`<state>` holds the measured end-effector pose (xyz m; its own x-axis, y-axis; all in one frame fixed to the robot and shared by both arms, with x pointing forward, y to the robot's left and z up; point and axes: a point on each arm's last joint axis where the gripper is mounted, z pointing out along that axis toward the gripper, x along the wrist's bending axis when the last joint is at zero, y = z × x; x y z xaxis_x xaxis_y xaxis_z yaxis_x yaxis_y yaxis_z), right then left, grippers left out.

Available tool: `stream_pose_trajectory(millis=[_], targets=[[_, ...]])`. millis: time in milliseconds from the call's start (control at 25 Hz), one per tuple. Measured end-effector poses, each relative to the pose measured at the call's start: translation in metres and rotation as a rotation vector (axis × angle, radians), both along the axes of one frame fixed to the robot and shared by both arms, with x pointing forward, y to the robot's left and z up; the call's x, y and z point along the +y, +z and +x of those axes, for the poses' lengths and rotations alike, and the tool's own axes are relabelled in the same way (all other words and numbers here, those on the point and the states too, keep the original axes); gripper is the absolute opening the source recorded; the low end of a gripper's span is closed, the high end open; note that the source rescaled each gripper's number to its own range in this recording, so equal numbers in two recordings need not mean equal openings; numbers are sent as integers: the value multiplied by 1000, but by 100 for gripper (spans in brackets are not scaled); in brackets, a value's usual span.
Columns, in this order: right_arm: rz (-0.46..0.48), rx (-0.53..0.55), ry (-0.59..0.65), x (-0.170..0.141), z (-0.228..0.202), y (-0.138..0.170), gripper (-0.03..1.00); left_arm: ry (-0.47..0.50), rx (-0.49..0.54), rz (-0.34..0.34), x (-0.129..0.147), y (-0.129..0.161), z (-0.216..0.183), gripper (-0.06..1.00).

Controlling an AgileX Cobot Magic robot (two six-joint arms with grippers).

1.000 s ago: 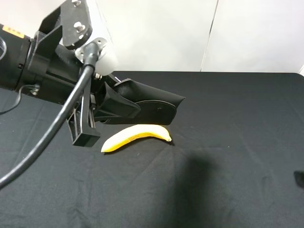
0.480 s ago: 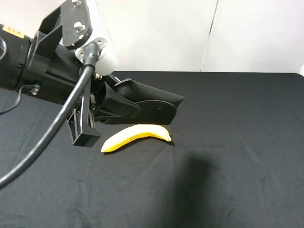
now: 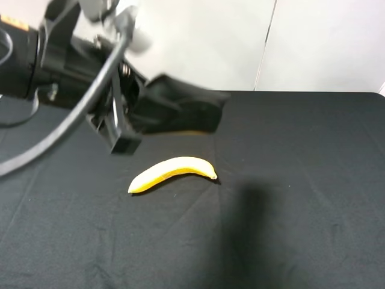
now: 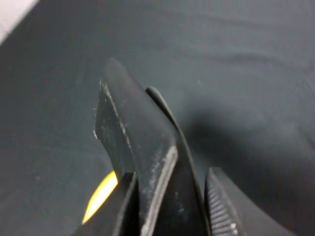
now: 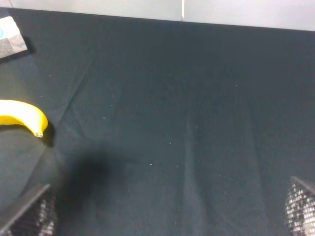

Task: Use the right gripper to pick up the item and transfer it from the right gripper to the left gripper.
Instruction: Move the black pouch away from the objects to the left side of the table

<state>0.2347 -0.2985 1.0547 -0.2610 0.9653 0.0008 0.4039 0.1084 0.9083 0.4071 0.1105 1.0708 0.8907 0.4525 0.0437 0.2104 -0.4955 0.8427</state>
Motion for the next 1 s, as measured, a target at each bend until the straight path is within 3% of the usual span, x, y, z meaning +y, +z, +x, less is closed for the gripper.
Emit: stream_pose_trajectory(millis=[320,760,1000], targets=[[0,0,0,0,0,0,100,118,-58,-99,-3,19,14,0],[1,-2,0,0,0,0,100,149,-2,-94,-39,12,54,0],[1,-2,0,0,0,0,100,213,30,-109,-40,10,75,0]])
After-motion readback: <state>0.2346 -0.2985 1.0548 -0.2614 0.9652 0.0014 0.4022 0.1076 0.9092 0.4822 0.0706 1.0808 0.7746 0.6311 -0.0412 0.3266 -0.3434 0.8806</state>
